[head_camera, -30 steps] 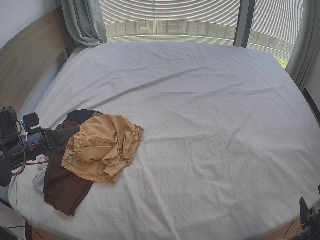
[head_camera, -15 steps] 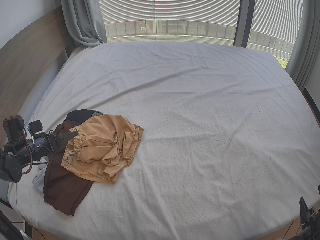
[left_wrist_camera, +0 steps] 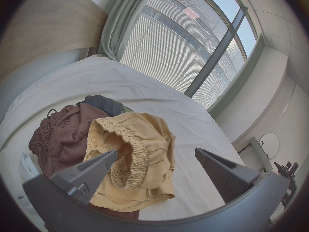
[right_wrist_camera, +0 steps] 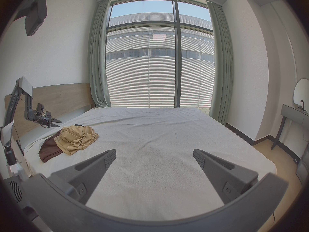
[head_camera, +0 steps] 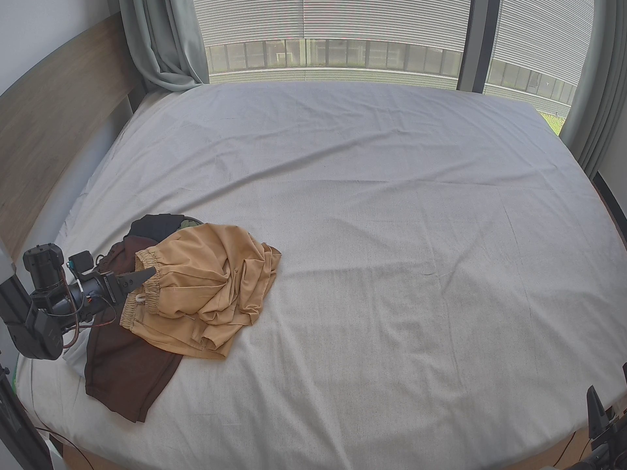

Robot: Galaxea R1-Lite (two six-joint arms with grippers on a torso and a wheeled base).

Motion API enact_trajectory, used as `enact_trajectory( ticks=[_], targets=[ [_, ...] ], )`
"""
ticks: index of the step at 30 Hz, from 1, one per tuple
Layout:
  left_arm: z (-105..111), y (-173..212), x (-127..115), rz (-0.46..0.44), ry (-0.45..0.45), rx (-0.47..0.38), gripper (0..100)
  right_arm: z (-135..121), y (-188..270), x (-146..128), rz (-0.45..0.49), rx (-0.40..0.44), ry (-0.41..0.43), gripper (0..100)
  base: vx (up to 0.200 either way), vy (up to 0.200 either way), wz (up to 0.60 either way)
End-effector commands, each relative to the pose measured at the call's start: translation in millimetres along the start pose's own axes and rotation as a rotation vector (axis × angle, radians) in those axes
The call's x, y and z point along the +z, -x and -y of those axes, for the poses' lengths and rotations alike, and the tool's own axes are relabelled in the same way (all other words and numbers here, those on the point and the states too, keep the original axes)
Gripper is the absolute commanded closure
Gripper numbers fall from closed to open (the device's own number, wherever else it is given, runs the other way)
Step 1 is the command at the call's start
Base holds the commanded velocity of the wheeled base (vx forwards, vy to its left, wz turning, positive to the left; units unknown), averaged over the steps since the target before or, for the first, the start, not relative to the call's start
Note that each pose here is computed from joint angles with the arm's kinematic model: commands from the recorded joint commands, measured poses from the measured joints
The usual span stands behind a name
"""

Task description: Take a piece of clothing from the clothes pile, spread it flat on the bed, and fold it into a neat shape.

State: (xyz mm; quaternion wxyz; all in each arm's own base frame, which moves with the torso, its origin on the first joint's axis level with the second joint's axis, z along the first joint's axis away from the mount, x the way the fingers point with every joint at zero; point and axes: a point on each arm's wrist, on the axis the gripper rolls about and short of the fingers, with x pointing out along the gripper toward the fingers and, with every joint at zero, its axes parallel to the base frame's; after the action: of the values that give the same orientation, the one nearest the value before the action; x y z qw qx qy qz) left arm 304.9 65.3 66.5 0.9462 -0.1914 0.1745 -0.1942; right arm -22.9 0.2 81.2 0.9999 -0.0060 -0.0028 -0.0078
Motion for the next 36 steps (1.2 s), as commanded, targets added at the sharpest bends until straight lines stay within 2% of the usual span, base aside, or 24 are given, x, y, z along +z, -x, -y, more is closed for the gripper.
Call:
enact_trajectory(
  ticks=[1,9,19,31,32,36],
  targets=[
    [-17,-10,-16,-0.038,0.041,0.016,0,0,0,-4,0.002,0.000,0.000,0,0.000,0.000,0.00],
    [-18,-21,-18,-0.005,0.108,-0.026,0,0,0,-4,0.003,0.000,0.000,0,0.000,0.000,0.00],
    [-11,-46,-38,0.011,0.067,-0.106,0,0,0,-4,0.003,0.000,-0.003,0,0.000,0.000,0.00],
    [-9,-49,-37,0.022,0.053,-0.121,0,0,0,-4,0.003,0.000,-0.004,0,0.000,0.000,0.00],
    [-9,-49,-37,0.023,0.053,-0.119,100,0,0,-4,0.003,0.000,-0.004,0,0.000,0.000,0.00],
    [-9,-50,-38,0.022,0.054,-0.119,100,0,0,-4,0.003,0.000,-0.004,0,0.000,0.000,0.00]
  ],
)
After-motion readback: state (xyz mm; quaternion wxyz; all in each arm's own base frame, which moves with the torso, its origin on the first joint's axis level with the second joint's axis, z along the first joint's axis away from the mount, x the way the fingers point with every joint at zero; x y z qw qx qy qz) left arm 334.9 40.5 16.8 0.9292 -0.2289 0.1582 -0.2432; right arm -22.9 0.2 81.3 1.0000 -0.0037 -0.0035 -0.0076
